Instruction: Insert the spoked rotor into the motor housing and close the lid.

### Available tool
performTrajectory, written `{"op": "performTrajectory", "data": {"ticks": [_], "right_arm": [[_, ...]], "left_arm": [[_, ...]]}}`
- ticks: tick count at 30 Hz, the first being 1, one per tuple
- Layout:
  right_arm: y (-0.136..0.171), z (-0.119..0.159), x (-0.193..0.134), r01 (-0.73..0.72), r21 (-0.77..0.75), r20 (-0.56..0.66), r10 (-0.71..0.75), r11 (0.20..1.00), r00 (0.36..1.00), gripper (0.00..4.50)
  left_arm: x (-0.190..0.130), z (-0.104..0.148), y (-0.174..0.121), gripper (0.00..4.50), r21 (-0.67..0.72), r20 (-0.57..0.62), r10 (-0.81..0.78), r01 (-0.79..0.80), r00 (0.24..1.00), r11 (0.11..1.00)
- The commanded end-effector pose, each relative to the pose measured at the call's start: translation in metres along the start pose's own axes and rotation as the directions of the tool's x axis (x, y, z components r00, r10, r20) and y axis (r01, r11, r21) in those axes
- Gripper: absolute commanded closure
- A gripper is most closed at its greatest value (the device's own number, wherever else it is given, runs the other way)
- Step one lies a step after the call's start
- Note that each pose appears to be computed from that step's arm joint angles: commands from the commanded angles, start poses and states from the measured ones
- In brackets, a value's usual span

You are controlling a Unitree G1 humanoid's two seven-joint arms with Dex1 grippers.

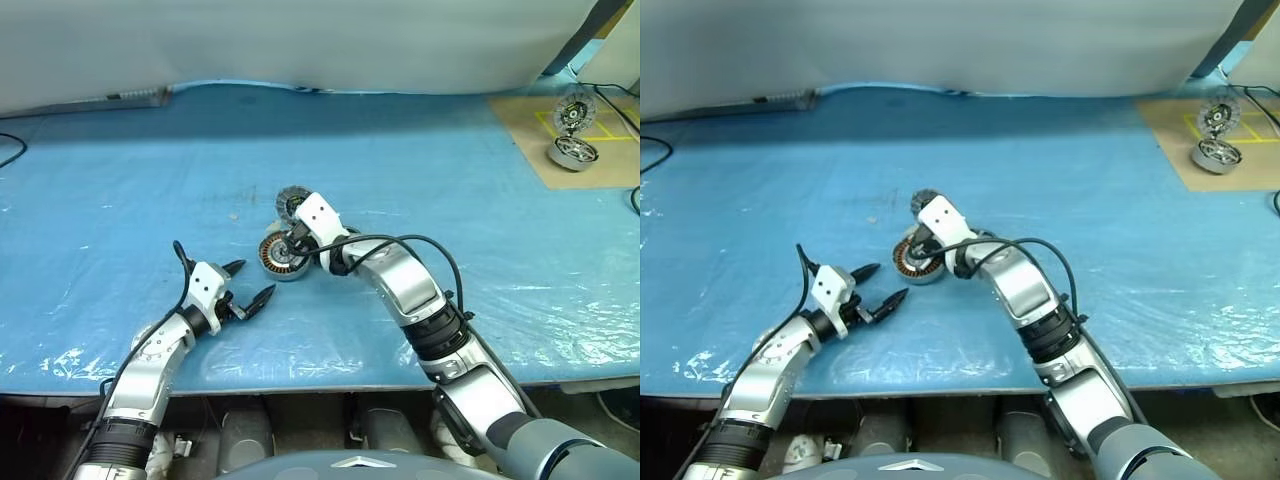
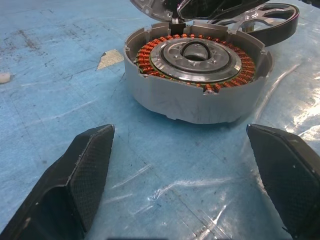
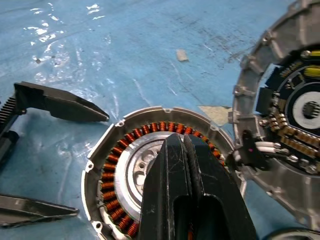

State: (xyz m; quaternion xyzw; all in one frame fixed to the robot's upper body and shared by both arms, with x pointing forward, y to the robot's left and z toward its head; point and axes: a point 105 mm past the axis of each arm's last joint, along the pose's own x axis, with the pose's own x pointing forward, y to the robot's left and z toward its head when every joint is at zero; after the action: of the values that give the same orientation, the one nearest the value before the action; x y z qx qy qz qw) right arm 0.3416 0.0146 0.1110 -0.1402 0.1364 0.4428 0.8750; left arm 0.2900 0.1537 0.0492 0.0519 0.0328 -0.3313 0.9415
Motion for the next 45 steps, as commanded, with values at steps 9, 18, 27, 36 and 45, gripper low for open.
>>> {"op": "performTrajectory", "data": {"ticks": [9,18,27,36,45], "right_arm": [[0.009,0.004,0.001,-0.035,-0.034,0.010,0.036,0.999,0.999,4.48],[0.015,-0.007,0.004,-0.061,-0.017,-0.014,0.061,0.998,0.998,4.48],[0.026,-0.018,0.008,-0.108,0.034,-0.039,0.109,0.994,0.993,4.48],[0.025,-0.010,0.004,-0.122,0.045,0.003,0.122,0.992,0.993,4.48],[0.017,0.004,-0.002,-0.084,0.011,0.040,0.084,0.996,0.996,4.48]], "left_arm": [[0.001,0.012,-0.001,0.00,0.028,0.040,-0.004,0.003,0.999,1.000],[0.001,0.012,0.000,0.00,0.029,0.040,-0.003,0.002,0.999,1.000],[0.001,0.012,0.000,0.00,0.031,0.041,-0.004,0.002,0.999,1.000],[-0.002,0.010,0.002,0.00,0.033,0.037,0.003,-0.004,0.999,0.999],[-0.003,0.008,0.001,0.00,0.029,0.034,-0.001,0.000,0.999,1.000]]}}
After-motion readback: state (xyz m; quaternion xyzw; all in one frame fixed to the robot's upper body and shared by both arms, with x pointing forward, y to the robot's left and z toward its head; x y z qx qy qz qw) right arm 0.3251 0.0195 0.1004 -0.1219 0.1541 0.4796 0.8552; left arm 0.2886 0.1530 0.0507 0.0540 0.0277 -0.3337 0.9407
